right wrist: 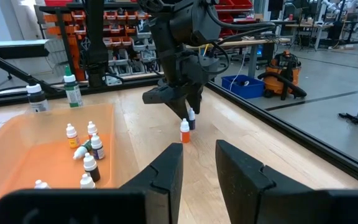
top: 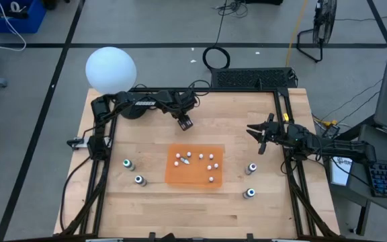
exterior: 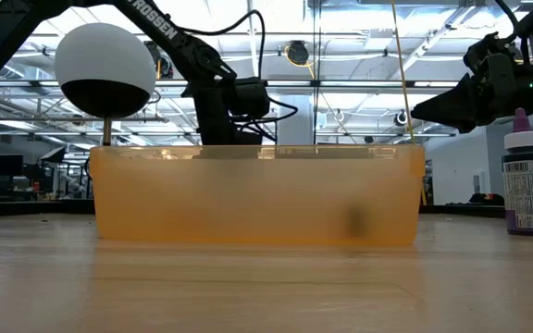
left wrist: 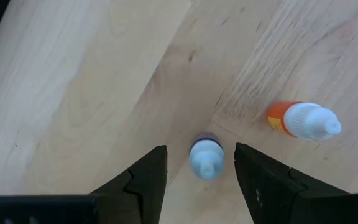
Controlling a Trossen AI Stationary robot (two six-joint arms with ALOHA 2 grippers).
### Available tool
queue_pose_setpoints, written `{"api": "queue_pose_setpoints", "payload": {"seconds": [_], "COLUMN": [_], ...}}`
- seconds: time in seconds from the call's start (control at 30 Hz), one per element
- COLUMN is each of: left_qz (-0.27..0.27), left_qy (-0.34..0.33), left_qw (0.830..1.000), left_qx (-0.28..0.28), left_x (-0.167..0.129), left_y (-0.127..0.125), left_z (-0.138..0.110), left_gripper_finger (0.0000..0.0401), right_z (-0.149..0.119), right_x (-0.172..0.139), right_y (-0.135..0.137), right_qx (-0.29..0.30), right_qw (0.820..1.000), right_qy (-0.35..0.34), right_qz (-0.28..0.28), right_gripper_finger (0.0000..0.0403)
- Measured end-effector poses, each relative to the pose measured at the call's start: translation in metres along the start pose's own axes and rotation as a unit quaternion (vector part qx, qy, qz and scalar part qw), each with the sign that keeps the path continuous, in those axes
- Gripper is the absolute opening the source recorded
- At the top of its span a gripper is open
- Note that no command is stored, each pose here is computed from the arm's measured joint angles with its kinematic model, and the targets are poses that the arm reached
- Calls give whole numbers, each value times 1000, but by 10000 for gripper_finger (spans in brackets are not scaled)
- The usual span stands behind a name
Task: Pick & Place food coloring
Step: Put the purple food coloring bottle into the orange bin
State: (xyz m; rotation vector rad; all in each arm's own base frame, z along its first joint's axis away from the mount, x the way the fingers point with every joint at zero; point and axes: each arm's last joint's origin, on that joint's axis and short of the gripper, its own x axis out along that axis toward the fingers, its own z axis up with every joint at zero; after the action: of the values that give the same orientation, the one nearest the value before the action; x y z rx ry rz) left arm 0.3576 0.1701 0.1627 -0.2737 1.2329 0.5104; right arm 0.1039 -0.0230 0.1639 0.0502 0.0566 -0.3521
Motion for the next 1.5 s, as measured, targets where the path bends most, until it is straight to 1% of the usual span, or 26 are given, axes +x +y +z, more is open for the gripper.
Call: {"api": "queue_pose_setpoints", "payload": {"seconds": [0.23,0.3,0.4,0.63,0.77,0.87,0.97,1.07,1.13,1.23,1.37,1.5], "left_qz": [-1,-1,-1,-3,-4,-14,-14,-13,-23,-45,-71,-79], "left_qy": [0,1,2,0,3,18,29,26,15,-5,-15,-18], "left_qw": [1000,1000,1000,1000,1000,999,999,997,996,994,989,987], "left_qx": [8,8,9,19,23,30,42,64,83,103,128,142], "left_x": [0,0,0,0,0,-10,-31,-59,-79,-102,-118,-121], "left_y": [0,0,0,0,-1,-6,-18,-37,-54,-84,-118,-139], "left_z": [0,0,0,0,-1,-5,-12,-20,-27,-39,-54,-64], "left_gripper_finger": [190,183,153,61,57,57,57,57,57,57,57,57], "right_z": [0,0,0,0,0,0,0,0,0,0,0,0], "right_x": [0,0,0,0,0,0,0,0,0,0,0,0], "right_y": [0,0,0,0,0,0,0,0,0,0,0,0], "right_qx": [0,0,0,0,0,0,0,0,0,0,0,0], "right_qw": [1000,1000,1000,1000,1000,1000,1000,1000,1000,1000,1000,1000], "right_qy": [0,0,0,0,0,0,0,0,0,0,0,0], "right_qz": [0,0,0,0,0,0,0,0,0,0,0,0], "right_gripper_finger": [84,84,84,84,84,84,84,84,84,84,84,84]}}
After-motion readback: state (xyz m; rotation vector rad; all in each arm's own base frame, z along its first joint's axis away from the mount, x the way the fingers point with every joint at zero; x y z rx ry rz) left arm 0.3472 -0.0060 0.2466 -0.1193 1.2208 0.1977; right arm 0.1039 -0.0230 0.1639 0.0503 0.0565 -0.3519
